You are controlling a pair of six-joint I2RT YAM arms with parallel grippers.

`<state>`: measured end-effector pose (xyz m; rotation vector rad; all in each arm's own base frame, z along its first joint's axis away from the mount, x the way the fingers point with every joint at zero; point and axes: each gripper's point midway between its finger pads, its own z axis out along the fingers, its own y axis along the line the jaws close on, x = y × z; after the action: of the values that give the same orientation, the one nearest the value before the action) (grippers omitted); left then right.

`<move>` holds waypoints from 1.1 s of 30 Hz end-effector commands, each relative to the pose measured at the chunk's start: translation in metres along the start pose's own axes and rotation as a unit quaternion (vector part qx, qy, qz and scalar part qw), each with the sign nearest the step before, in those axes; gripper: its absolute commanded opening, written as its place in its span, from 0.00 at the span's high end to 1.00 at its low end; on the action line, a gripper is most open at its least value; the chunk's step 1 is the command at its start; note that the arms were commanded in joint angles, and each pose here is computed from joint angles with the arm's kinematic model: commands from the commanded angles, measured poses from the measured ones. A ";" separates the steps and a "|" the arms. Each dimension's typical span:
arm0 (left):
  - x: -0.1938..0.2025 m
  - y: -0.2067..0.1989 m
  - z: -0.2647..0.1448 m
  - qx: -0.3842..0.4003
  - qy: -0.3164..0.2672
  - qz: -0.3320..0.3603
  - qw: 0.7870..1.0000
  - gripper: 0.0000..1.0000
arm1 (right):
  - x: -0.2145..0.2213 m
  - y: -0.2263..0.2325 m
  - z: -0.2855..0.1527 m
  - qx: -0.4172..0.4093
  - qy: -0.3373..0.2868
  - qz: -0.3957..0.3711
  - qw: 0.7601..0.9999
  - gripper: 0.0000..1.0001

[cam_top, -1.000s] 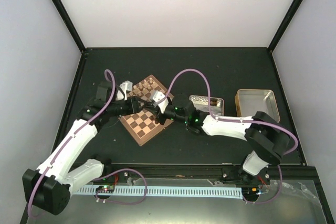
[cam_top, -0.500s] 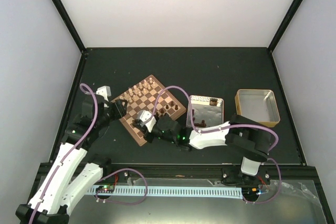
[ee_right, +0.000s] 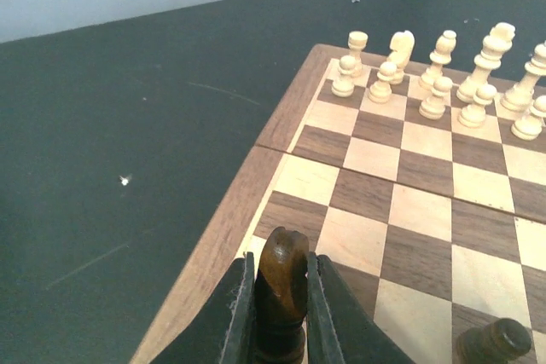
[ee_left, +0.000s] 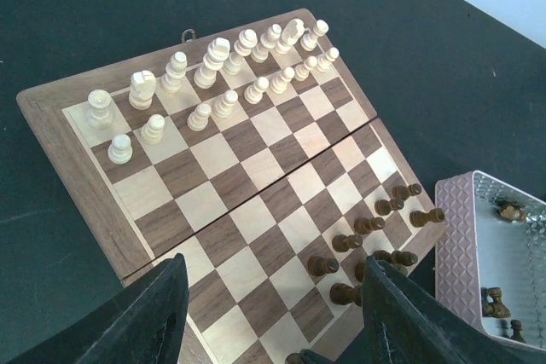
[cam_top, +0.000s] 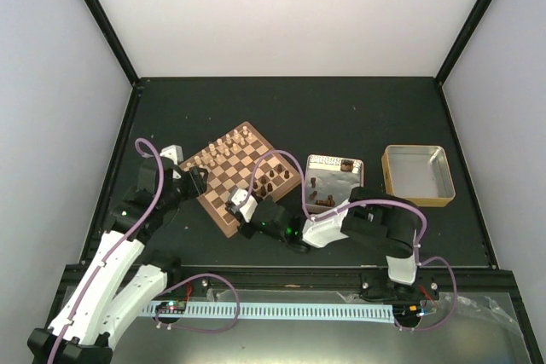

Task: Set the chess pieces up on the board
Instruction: Place the chess piece on the chessboard.

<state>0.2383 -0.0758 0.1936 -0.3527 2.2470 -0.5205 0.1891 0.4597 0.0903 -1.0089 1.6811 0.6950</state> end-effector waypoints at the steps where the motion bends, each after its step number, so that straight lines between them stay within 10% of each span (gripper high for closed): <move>1: -0.001 0.000 0.000 0.003 -0.002 -0.005 1.000 0.42 | -0.011 -0.006 0.004 0.025 -0.028 0.005 0.999 0.87; 20: -0.003 -0.001 0.005 0.005 -0.001 0.003 1.000 0.43 | 0.004 -0.008 0.014 0.034 -0.012 0.009 0.999 0.79; 33: -0.045 -0.002 -0.029 -0.024 -0.086 0.030 0.996 0.41 | -0.061 -0.027 -0.022 0.083 0.017 0.091 0.992 0.51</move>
<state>0.2424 -0.0702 0.1945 -0.3430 2.2422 -0.4705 0.2000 0.4550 0.1186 -0.8891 1.7788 0.6820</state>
